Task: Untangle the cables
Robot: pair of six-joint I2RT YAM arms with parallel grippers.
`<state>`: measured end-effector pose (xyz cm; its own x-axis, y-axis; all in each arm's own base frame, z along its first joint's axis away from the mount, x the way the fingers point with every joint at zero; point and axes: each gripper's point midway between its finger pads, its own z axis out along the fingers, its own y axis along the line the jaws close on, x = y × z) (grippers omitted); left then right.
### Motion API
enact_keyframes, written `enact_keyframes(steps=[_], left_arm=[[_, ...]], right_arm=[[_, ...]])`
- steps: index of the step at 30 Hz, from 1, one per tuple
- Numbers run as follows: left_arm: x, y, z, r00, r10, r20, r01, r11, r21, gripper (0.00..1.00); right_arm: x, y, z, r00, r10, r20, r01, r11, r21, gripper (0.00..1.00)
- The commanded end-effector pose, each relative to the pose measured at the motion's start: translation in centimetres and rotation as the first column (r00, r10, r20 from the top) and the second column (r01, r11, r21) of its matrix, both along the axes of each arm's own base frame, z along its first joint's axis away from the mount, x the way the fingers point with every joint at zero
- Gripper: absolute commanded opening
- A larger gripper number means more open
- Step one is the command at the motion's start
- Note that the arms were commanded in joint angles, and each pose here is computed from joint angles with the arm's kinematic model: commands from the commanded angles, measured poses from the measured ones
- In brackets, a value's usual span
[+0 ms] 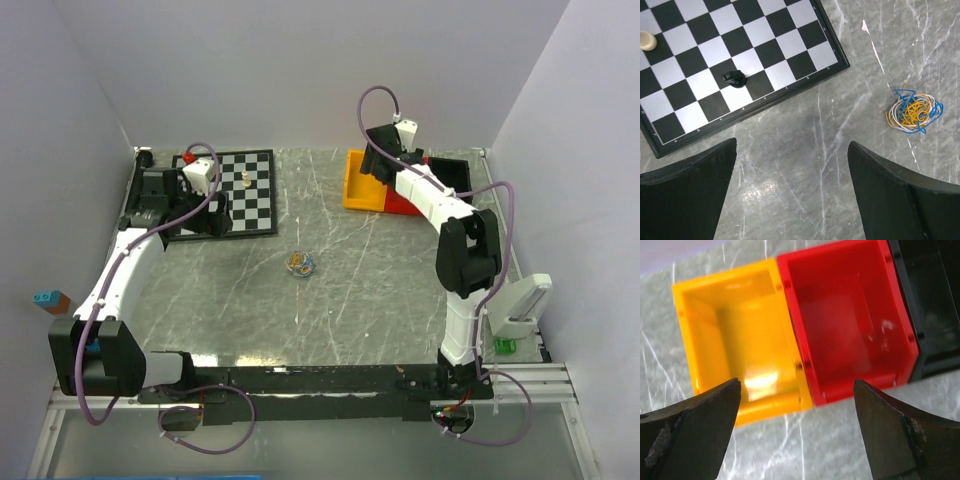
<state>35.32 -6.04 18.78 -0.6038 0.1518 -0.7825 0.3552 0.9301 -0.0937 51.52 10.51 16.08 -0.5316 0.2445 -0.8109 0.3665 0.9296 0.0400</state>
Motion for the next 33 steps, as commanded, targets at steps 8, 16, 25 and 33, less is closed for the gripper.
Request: enact_keyframes(steps=[8,16,25,33], left_arm=[[0.1,-0.8,-0.6,0.998,-0.06,-0.019,0.06,0.998,0.003,0.97],[0.0,-0.3,-0.1,0.999,-0.034,-0.012,0.035,0.999,0.021,0.97],[-0.7,0.0,-0.2,1.0,-0.025,-0.013,0.025,0.999,0.036,0.97],[-1.4,0.3,-0.5,0.999,-0.02,-0.027,0.021,0.998,0.054,0.97]], right_arm=[[3.4,-1.6,-1.9,1.0,-0.013,-0.01,0.012,0.999,-0.045,0.94],[5.6,-1.8,-4.8,0.997,0.031,-0.075,-0.033,0.999,-0.019,0.81],[5.3,-1.1,-6.3,0.99,0.058,-0.132,-0.056,0.998,0.02,0.55],[3.3,0.4,-8.2,0.978,0.093,-0.186,-0.093,0.996,0.013,0.47]])
